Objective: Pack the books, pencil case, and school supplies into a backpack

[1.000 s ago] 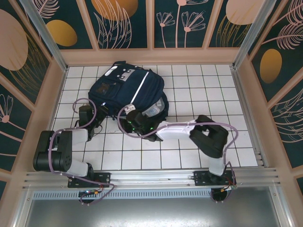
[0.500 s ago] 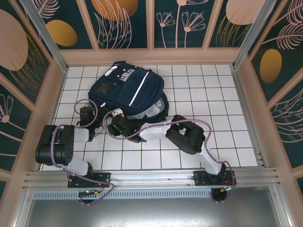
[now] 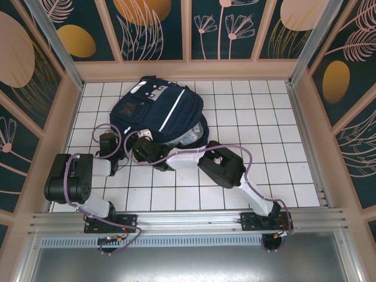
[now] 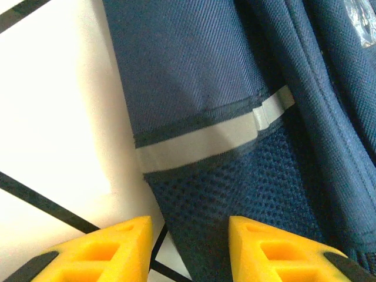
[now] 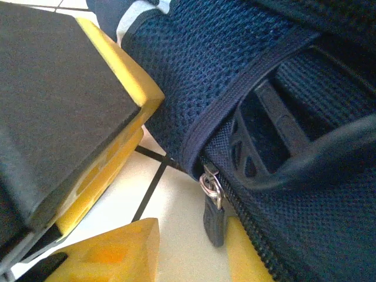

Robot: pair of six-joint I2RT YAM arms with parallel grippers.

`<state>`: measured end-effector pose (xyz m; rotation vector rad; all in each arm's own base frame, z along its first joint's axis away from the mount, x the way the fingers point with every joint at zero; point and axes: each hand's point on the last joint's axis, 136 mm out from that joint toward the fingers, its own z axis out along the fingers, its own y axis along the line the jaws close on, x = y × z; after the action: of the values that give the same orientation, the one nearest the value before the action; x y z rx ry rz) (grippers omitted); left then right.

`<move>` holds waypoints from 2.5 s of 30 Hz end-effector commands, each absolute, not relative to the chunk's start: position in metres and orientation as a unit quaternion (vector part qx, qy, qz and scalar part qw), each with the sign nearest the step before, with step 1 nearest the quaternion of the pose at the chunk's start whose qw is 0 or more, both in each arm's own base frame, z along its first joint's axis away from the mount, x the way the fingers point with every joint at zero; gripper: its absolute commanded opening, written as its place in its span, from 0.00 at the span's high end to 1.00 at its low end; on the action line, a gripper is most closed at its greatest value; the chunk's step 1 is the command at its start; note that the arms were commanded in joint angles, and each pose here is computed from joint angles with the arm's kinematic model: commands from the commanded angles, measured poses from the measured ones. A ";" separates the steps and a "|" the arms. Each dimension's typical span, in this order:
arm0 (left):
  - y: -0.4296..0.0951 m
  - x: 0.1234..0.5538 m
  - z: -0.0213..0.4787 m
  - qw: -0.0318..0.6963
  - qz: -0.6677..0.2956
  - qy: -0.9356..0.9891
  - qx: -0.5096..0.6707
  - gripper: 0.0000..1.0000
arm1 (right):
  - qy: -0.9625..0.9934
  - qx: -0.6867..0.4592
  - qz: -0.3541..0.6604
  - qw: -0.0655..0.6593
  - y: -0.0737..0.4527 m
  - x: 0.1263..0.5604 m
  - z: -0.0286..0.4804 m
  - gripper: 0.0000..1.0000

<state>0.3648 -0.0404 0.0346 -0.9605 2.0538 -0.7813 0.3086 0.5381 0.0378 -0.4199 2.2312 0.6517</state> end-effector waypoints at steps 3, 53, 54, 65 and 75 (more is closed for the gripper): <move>-0.037 0.362 0.028 0.358 -0.297 0.798 -0.382 0.61 | 0.881 -0.132 0.214 0.401 0.520 0.334 0.026 0.91; -0.065 0.336 0.057 0.351 -0.342 0.805 -0.335 0.66 | 0.871 -0.141 0.259 0.392 0.410 0.269 0.079 1.00; -0.073 0.331 0.060 0.348 -0.343 0.809 -0.325 0.66 | 0.870 -0.142 0.264 0.392 0.411 0.268 0.079 1.00; -0.141 0.301 0.080 0.322 -0.413 0.798 -0.299 0.66 | 0.858 -0.142 0.291 0.399 0.409 0.264 0.086 1.00; -0.183 0.311 0.073 0.300 -0.423 0.802 -0.295 0.61 | 0.854 -0.144 0.305 0.395 0.412 0.260 0.086 1.00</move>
<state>0.2939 -0.1788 0.0547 -0.7612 2.2175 -1.0964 0.2630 0.4073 0.0663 -0.3675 2.2163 0.6949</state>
